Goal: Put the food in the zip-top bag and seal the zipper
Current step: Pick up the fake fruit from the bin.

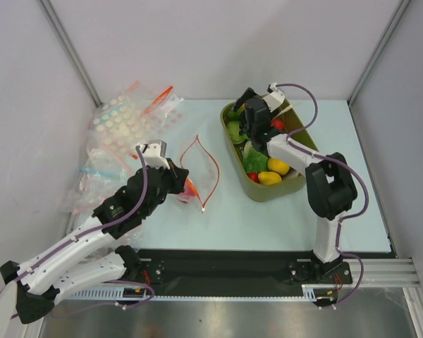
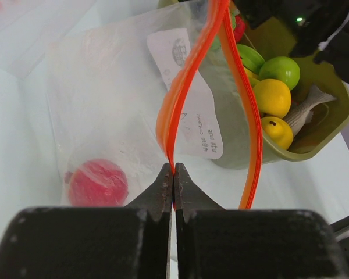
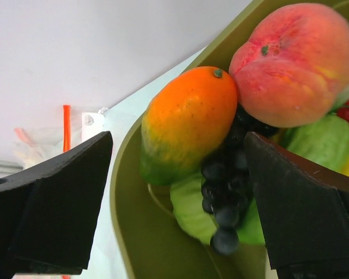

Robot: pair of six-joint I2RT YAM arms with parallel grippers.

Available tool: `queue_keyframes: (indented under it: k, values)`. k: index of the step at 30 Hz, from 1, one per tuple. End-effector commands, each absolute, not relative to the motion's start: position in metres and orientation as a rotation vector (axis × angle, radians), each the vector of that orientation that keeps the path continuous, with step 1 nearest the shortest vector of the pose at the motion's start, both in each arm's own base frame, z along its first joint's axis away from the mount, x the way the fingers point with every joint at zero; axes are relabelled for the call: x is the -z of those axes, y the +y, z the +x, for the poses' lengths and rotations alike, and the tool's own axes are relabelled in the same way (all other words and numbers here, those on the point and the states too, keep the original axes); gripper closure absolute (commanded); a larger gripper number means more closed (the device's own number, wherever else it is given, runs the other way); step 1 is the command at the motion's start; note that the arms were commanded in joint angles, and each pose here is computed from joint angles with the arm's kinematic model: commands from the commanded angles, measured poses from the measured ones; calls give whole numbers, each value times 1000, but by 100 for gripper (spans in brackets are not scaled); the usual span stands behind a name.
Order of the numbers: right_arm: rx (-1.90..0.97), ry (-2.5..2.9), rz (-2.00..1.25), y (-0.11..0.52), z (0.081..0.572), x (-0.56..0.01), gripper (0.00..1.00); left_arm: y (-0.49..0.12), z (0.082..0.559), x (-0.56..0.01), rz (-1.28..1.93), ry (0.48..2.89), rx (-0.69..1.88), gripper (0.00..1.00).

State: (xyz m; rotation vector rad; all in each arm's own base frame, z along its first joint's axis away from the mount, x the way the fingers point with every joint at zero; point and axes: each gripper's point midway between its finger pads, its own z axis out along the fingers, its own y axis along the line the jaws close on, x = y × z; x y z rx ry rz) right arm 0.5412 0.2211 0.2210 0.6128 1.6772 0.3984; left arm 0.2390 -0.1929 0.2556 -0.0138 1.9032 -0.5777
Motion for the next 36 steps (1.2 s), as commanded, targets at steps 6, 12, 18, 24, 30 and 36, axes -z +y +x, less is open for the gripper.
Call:
queue_keyframes:
  k: [6,12,18,24,30,36]
  values:
    - [-471,1562,678,232,583,-224,3,-200,238,-266,-3,1871,637,100]
    - [-459,1549,693,229,593,-218,20,-202,236,-268,6,1865,661,100]
    - [-466,1514,642,223,580,-223,57,-202,235,-269,9,1862,669,100]
    - [-434,1461,524,209,545,-264,66,-205,236,-266,13,1870,667,100]
    - [-394,1409,339,199,494,-323,66,-209,239,-261,30,1887,656,100]
    - [-545,1384,108,212,414,-351,72,-210,240,-259,37,1896,646,100]
